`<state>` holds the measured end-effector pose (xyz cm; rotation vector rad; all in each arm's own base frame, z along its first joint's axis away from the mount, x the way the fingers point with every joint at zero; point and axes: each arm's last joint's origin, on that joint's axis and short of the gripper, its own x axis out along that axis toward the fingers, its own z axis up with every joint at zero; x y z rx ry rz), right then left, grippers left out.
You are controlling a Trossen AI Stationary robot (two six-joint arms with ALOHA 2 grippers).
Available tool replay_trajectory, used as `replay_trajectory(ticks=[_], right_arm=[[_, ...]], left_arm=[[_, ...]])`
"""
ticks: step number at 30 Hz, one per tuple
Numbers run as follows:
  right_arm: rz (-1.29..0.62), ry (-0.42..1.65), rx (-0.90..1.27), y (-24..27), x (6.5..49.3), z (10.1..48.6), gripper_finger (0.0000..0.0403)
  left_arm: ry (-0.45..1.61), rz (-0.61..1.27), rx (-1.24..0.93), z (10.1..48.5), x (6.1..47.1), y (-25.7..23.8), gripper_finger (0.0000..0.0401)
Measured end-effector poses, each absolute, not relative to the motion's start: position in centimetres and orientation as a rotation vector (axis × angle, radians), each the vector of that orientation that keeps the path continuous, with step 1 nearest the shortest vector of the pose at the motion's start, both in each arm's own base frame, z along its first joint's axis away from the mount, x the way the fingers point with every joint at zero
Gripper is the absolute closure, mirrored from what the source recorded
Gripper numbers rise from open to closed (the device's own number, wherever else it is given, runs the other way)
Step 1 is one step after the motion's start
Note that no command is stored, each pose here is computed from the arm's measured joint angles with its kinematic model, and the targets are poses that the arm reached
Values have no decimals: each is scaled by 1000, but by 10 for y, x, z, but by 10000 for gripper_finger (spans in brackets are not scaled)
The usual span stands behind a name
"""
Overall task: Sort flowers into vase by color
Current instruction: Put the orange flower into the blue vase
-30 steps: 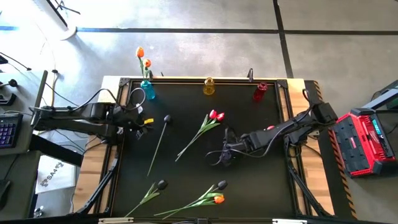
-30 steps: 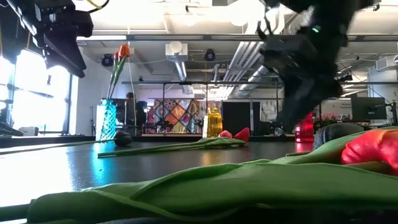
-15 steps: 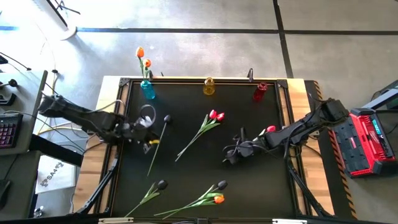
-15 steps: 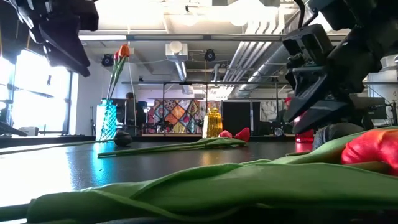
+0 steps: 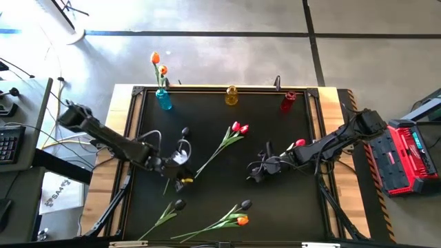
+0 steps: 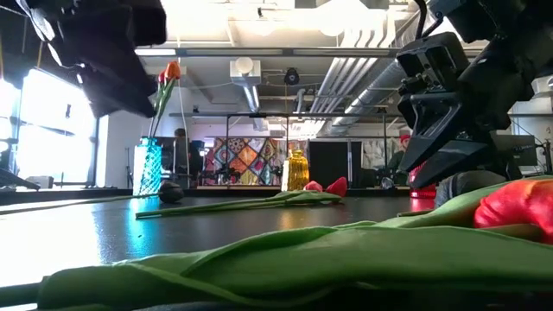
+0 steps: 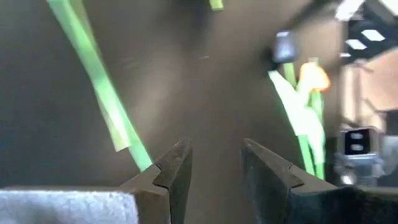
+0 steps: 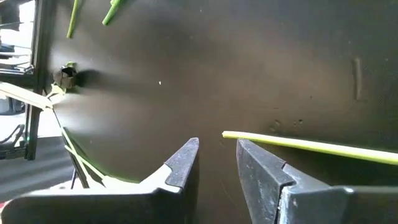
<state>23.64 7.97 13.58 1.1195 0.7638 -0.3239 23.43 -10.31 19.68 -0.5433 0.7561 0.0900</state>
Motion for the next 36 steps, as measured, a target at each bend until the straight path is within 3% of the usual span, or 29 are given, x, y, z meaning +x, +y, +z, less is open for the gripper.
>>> replay_trajectory(ticks=[6,13,26,36], right_arm=[[-324,776,1132,80,236,135,306],[-370,797,1004,68,235,131,306],[-325,859,894,91,223,128,306],[-358,847,988,116,210,128,306]], left_arm=[[724,-83,-570,182,261,-128,275],[773,-169,-381,166,282,-154,275],[822,-264,-392,156,305,-207,275],[838,-293,-309,136,316,-238,275]])
